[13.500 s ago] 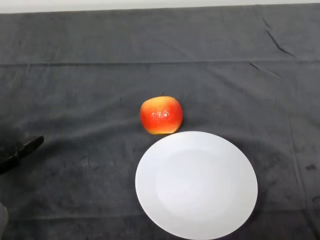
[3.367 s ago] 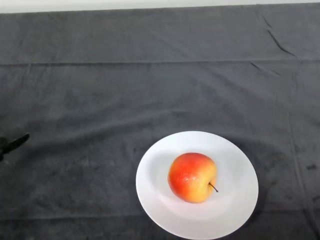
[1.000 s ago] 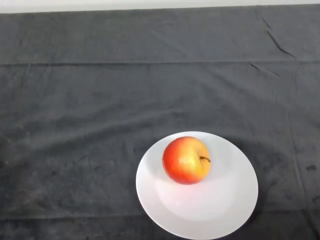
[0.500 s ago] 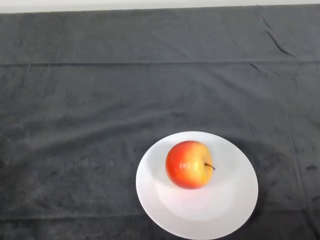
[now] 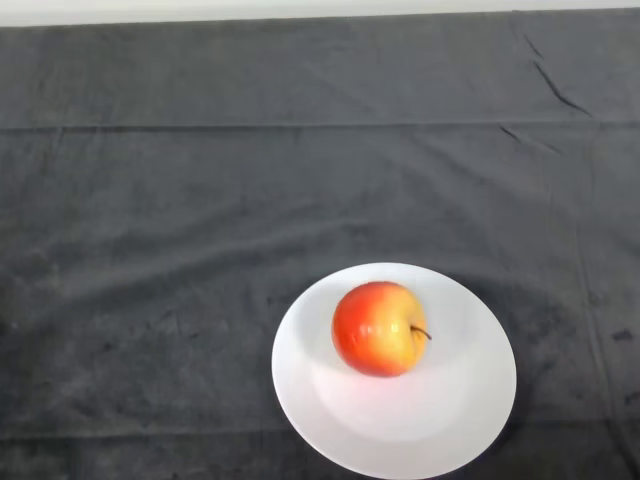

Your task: Move the apple to the plate

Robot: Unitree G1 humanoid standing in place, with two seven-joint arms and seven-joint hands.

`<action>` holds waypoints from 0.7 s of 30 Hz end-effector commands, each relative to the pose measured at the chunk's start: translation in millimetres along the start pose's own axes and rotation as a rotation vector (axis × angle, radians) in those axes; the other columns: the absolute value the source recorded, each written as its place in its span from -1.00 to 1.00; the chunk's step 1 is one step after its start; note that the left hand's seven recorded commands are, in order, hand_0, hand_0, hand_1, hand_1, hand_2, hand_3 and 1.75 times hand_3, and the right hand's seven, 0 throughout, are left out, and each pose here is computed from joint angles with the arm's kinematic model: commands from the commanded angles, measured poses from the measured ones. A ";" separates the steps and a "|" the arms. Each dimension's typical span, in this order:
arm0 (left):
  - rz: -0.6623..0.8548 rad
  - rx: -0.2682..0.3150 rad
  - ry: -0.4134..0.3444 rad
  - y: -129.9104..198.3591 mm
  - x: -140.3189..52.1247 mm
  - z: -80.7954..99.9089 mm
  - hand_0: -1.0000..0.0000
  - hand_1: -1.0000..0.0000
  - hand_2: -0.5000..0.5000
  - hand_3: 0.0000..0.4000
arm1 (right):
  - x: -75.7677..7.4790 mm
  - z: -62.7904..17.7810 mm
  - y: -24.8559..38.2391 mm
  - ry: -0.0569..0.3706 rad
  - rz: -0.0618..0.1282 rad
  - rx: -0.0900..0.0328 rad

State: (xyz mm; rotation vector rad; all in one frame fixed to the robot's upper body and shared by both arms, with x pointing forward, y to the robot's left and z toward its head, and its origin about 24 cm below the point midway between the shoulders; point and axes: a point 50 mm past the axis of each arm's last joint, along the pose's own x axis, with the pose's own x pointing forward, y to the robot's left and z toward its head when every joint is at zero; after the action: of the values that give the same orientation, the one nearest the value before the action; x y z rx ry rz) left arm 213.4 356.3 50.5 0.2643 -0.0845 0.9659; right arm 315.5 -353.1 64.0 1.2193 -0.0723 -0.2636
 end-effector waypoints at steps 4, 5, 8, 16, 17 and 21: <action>0.050 0.009 -0.048 11.8 14.3 10.1 1.00 1.00 0.00 -1.00 | -1.8 7.2 -0.1 -0.032 0.008 0.017; 0.050 0.009 -0.047 11.7 14.3 10.1 1.00 1.00 0.00 -1.00 | -1.8 7.2 -0.1 -0.032 0.008 0.017; 0.050 0.009 -0.047 11.3 14.3 10.2 1.00 1.00 0.00 -1.00 | -1.8 7.2 -0.1 -0.032 0.008 0.017; 0.049 0.010 -0.047 10.7 14.5 10.1 1.00 1.00 0.00 -1.00 | -1.8 7.2 -0.1 -0.032 0.008 0.017; 0.048 0.010 -0.047 10.6 14.5 10.1 1.00 1.00 0.00 -1.00 | -1.8 7.2 -0.1 -0.032 0.008 0.017; 0.048 0.010 -0.048 10.7 14.5 10.1 1.00 1.00 0.00 -1.00 | -1.8 7.2 -0.1 -0.032 0.008 0.017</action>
State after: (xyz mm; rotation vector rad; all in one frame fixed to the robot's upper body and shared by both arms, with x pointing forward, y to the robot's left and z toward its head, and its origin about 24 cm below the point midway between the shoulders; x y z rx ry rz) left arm 213.4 356.3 50.5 0.2642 -0.0847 0.9660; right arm 315.5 -353.1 64.0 1.2193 -0.0724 -0.2636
